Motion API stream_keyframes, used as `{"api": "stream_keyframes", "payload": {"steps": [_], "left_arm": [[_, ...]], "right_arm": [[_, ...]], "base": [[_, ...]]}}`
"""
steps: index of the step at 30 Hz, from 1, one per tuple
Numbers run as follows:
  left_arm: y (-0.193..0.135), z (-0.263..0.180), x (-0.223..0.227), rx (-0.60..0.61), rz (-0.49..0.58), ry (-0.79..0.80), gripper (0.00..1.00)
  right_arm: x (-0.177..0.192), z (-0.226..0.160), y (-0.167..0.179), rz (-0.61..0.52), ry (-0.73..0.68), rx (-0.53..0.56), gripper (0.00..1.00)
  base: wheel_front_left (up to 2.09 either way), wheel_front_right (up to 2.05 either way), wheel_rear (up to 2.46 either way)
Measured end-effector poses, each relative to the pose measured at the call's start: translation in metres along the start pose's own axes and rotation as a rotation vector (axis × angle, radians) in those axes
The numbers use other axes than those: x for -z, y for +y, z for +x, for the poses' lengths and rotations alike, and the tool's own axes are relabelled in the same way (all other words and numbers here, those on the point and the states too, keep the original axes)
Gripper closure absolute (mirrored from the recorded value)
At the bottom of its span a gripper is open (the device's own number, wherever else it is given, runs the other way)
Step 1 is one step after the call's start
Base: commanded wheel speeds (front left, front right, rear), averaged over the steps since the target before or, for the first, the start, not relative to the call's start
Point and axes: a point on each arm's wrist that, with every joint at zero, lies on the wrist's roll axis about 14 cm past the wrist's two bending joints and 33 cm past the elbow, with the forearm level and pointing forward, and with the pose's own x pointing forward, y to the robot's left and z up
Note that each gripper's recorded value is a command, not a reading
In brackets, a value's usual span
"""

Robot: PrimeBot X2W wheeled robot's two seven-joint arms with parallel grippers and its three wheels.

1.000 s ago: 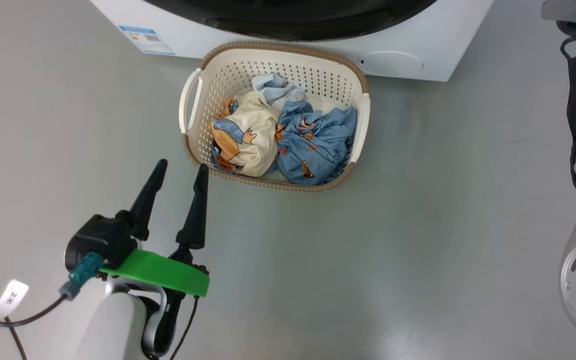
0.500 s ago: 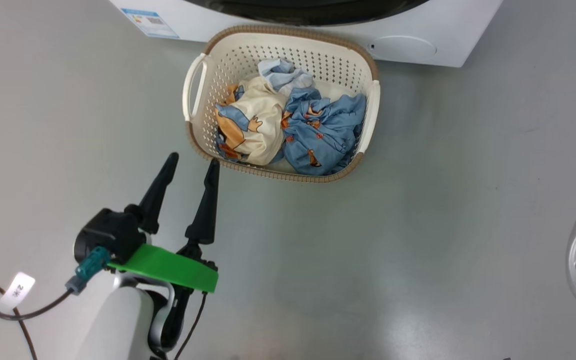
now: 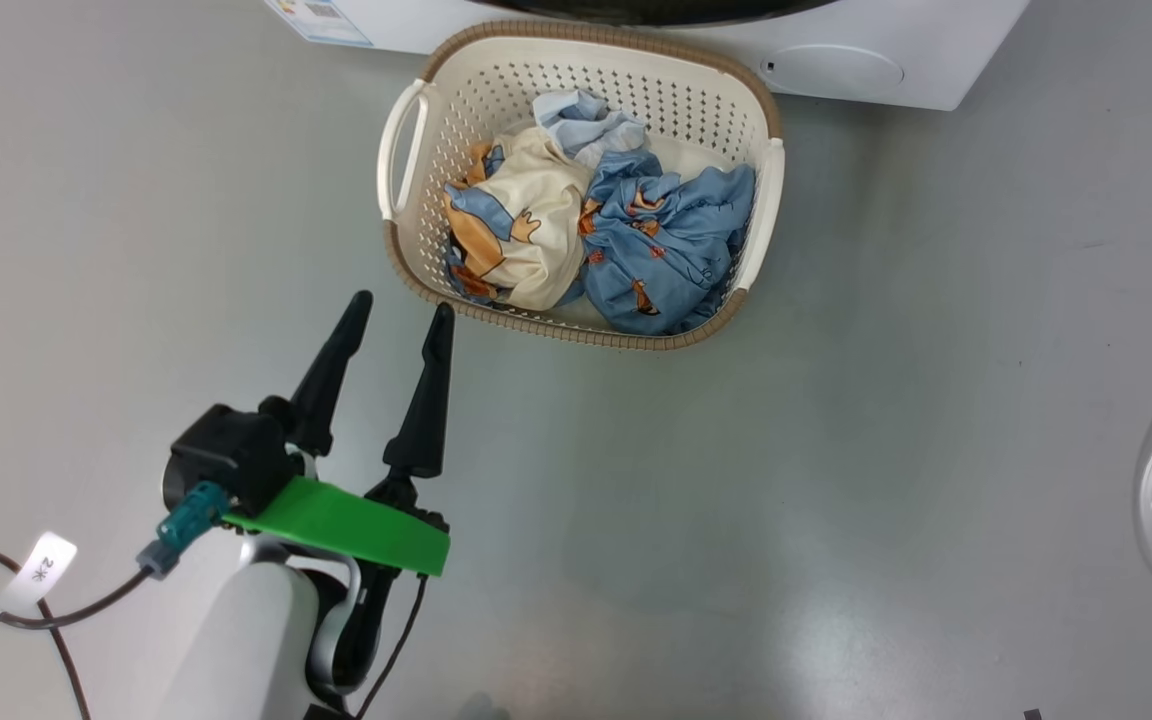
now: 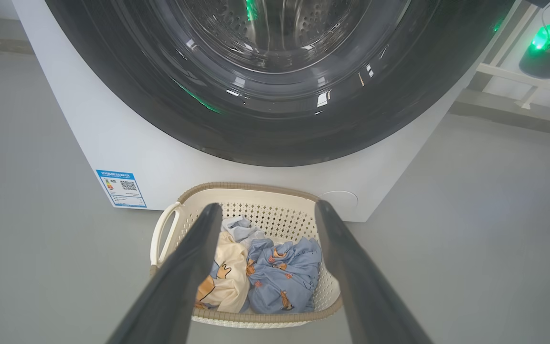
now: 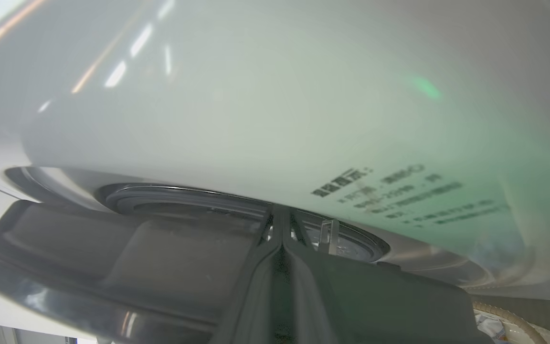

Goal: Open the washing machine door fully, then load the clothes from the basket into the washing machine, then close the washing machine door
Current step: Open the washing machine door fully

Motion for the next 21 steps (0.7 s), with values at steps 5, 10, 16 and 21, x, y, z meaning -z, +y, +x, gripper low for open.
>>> {"api": "stream_keyframes", "payload": {"steps": [5,10,16,21], "left_arm": [[-0.001,0.001,-0.004,0.002,-0.005,-0.01,0.0],[-0.005,0.002,-0.009,0.011,-0.011,-0.028,0.0],[-0.011,0.005,-0.015,0.031,-0.014,-0.047,0.0],[-0.016,0.005,-0.024,0.045,-0.006,-0.071,0.0]], "right_arm": [[0.007,-0.002,0.001,0.005,0.076,0.0,1.0],[0.014,-0.009,0.002,0.017,0.155,-0.004,1.0],[0.026,-0.02,0.004,0.036,0.268,-0.019,1.0],[0.044,-0.034,0.006,0.072,0.386,-0.038,1.0]], "base": [[0.0,0.0,0.0],[0.0,0.0,0.0],[0.0,0.0,0.0],[0.0,0.0,0.0]]}}
